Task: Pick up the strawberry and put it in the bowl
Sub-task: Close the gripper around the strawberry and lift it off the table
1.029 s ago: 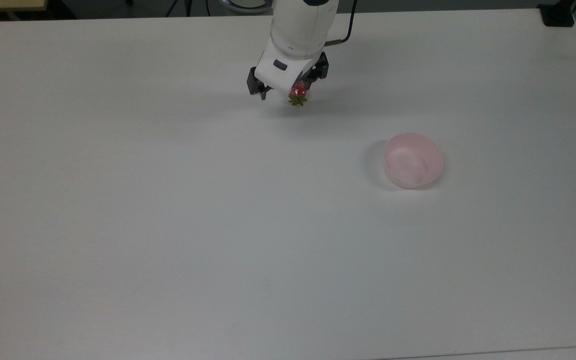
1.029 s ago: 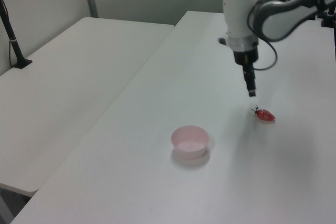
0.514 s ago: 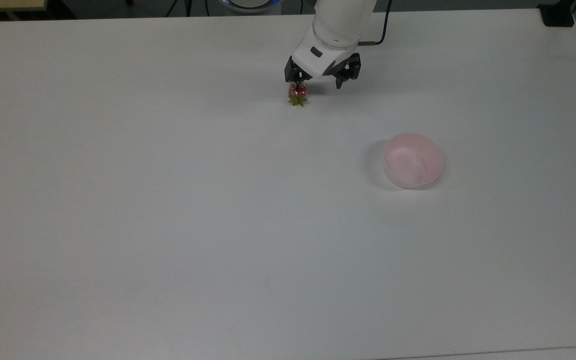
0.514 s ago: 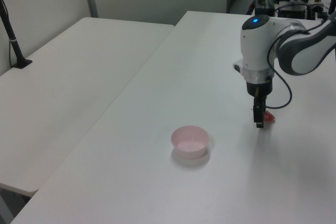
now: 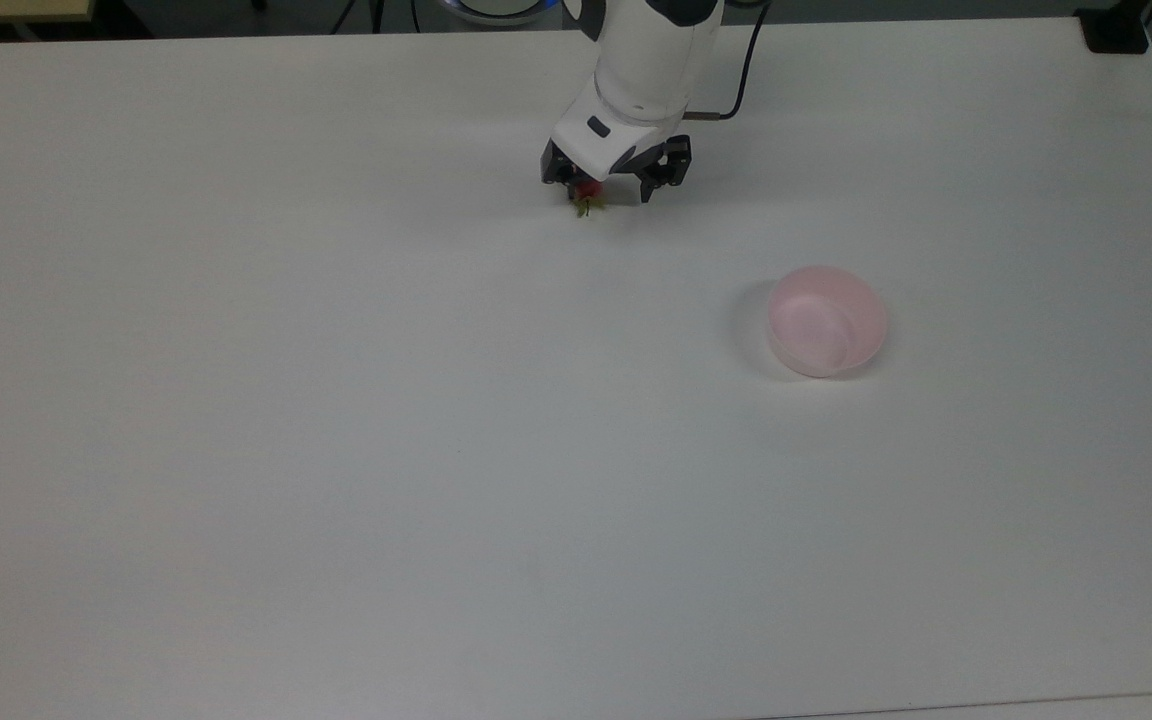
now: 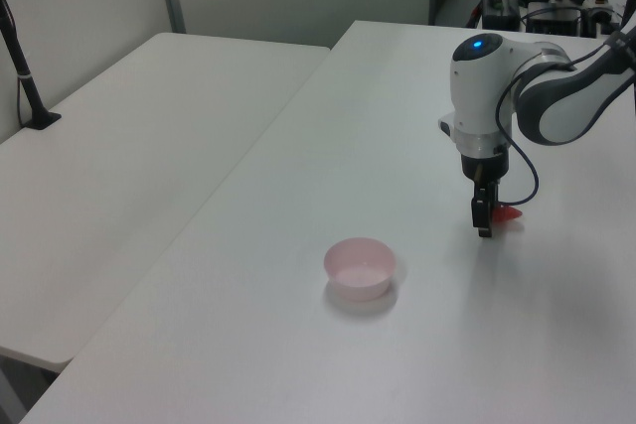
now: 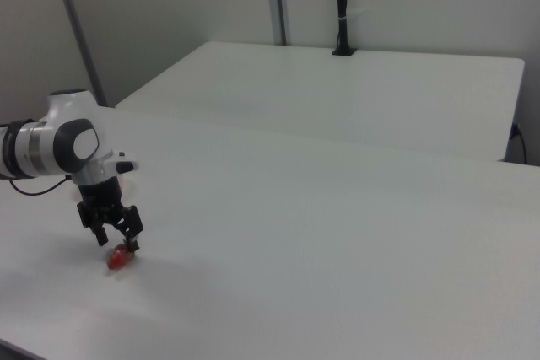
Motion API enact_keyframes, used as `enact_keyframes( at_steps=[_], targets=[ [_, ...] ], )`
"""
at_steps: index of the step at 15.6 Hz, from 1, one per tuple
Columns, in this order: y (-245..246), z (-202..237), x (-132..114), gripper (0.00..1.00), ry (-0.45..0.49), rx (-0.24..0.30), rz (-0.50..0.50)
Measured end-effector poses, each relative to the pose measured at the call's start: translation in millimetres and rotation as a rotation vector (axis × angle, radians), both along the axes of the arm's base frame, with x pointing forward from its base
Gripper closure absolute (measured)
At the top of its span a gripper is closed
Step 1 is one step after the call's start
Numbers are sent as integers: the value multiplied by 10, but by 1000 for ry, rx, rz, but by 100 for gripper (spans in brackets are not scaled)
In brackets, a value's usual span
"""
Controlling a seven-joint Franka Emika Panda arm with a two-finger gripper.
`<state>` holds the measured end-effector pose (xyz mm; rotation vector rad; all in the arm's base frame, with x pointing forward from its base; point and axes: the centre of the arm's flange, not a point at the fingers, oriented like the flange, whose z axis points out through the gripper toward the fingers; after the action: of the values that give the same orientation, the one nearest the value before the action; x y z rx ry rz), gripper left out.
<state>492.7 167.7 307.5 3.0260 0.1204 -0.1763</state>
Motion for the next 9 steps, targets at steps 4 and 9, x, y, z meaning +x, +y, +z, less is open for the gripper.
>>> enact_keyframes(
  at_steps=[4, 9],
  targets=[
    [-139, 363, 51, 0, 49, -21, 18],
    [-182, 308, -7, 0, 91, -27, 54]
  ],
)
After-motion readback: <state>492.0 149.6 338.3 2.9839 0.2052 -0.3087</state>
